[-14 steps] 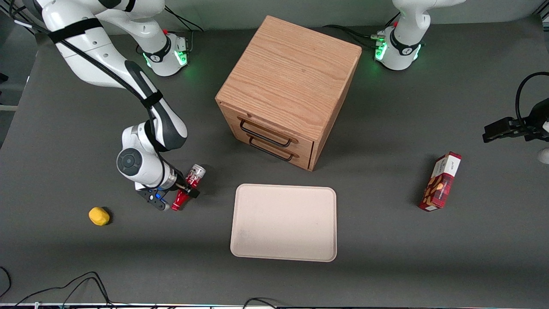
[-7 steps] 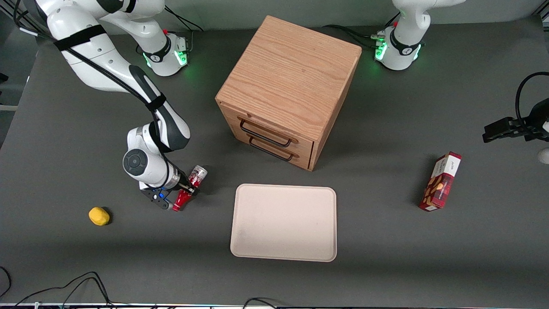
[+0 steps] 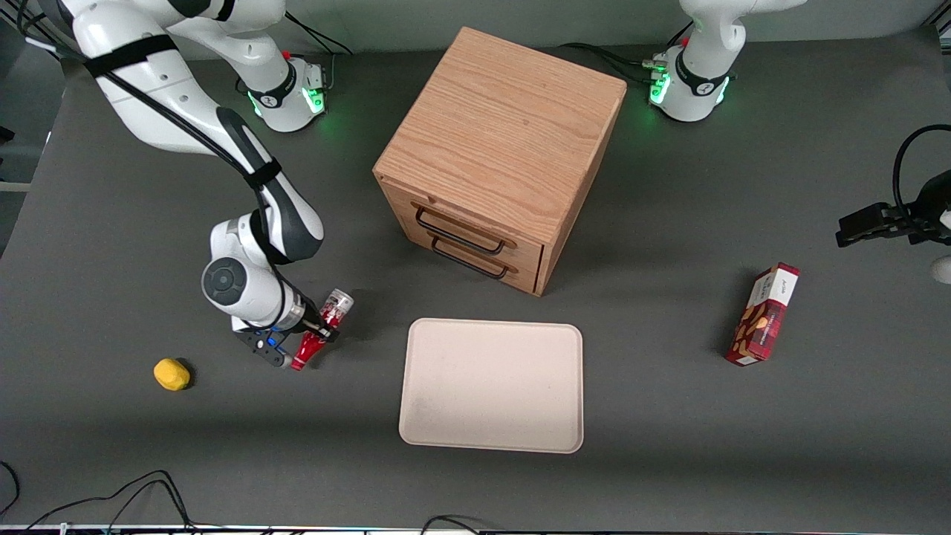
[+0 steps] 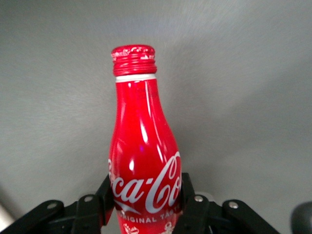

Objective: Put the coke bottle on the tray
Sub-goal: 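Lift the bottle upright with the right gripper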

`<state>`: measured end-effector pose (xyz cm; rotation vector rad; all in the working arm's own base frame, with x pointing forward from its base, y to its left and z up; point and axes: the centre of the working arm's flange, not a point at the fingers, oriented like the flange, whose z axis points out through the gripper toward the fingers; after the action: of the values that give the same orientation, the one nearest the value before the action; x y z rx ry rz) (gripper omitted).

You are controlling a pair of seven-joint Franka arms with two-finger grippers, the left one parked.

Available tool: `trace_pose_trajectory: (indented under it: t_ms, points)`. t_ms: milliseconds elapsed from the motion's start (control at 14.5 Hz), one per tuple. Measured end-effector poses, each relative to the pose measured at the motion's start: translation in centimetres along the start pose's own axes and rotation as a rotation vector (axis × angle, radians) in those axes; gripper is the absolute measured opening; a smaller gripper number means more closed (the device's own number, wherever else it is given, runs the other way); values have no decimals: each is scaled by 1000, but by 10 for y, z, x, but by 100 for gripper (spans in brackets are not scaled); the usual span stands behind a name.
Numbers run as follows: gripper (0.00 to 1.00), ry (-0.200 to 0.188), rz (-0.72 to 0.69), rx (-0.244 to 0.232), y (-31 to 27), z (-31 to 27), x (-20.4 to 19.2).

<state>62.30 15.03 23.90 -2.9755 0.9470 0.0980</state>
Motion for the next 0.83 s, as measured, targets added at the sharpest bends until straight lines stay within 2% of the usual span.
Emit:
trace_pose_trajectory:
  t_ms: [138,483,690,828]
  points:
    - [56,-13,-6,-37,-4,-65,5]
    - [56,44,-91,-26,20,-248,-9]
    - [56,52,-133,-27,32,-318,-16]
    - [56,60,-150,-14,29,-340,-13]
